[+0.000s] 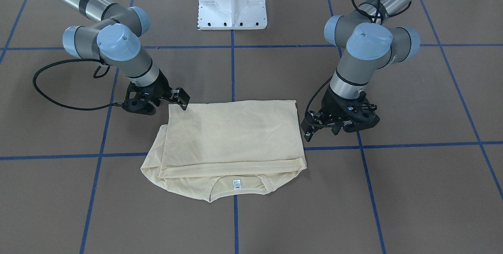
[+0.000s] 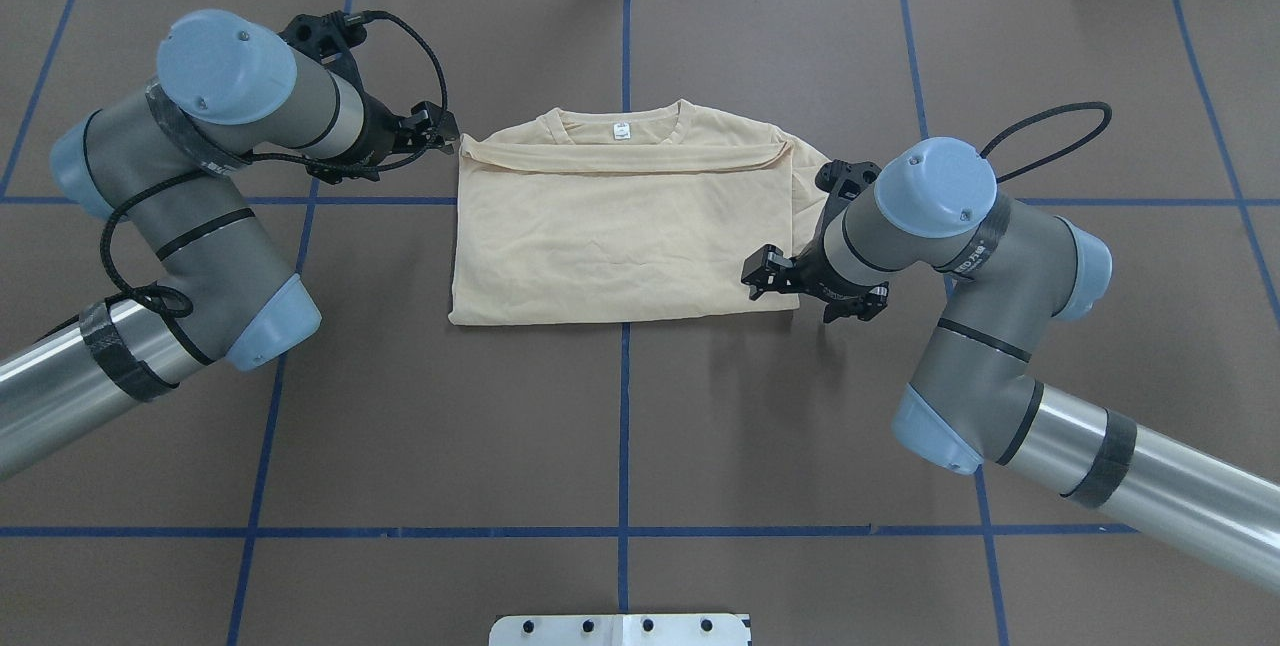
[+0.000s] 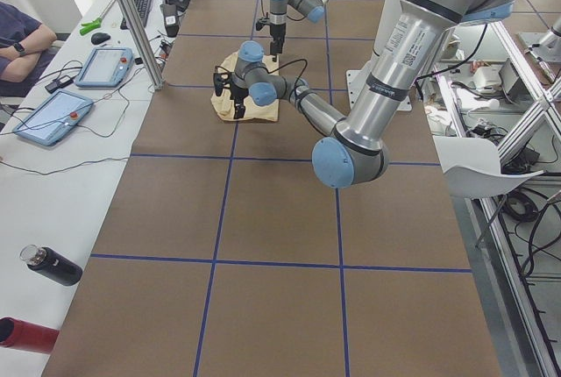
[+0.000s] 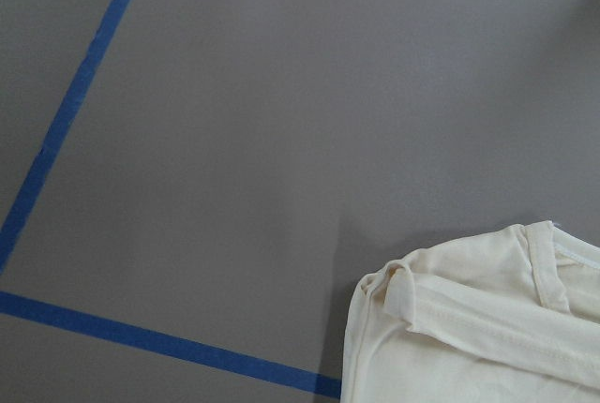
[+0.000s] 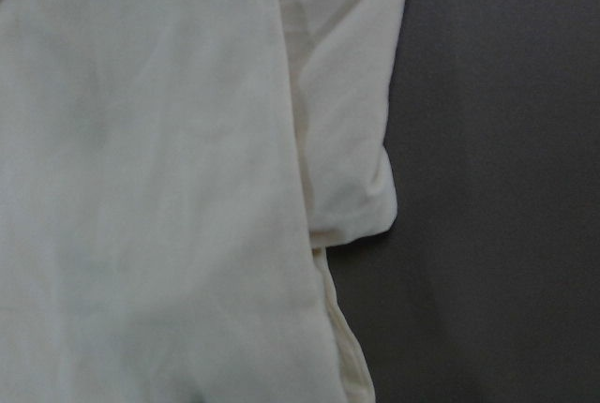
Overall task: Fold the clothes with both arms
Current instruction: 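Move the right gripper down to the folded shirt's near corner and grasp it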
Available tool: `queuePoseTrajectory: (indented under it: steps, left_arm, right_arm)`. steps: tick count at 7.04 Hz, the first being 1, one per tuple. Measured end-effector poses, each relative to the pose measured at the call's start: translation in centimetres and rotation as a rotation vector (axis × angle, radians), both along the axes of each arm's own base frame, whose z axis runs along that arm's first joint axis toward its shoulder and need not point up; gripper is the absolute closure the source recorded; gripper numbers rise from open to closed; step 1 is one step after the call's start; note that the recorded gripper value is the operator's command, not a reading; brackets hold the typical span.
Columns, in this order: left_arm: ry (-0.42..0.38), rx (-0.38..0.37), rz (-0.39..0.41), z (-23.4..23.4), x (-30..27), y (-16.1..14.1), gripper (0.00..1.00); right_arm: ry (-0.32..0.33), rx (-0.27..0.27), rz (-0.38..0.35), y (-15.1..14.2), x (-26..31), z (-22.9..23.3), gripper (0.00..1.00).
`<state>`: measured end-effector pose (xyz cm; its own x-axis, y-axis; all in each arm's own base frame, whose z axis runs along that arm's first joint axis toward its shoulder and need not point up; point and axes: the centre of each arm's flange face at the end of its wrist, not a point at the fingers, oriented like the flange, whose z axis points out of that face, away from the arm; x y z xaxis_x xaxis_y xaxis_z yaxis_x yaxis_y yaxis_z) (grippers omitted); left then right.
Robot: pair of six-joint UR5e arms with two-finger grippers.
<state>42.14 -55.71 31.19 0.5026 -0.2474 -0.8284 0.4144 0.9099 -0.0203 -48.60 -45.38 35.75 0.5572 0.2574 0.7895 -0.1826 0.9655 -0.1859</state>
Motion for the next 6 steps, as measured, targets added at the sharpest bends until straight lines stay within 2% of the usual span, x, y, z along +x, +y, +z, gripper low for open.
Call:
queuePoseTrajectory:
  steps: [1, 2, 3, 4, 6]
  left_arm:
    - [-0.001, 0.000, 0.001, 0.1, 0.0, 0.0, 0.01]
    - [-0.002, -0.001, 0.001, 0.1, 0.1, 0.0, 0.01]
    - [-0.003, -0.002, 0.001, 0.2, 0.1, 0.0, 0.01]
    - [-0.005, -0.003, 0.000, 0.3, 0.1, 0.0, 0.01]
    - [-0.009, -0.006, 0.000, 0.6, 0.2, 0.0, 0.01]
  right_arm:
    - [-0.001, -0.001, -0.002, 0.1, 0.1, 0.0, 0.29]
    - [-0.004, -0.001, -0.002, 0.1, 0.1, -0.1, 0.63]
    - [-0.003, -0.003, -0.004, 0.2, 0.2, -0.4, 0.89]
    - [0.007, -0.012, -0.007, 0.5, 0.4, -1.0, 1.00]
    - [0.030, -0.028, -0.011, 1.0, 0.5, -2.3, 1.00]
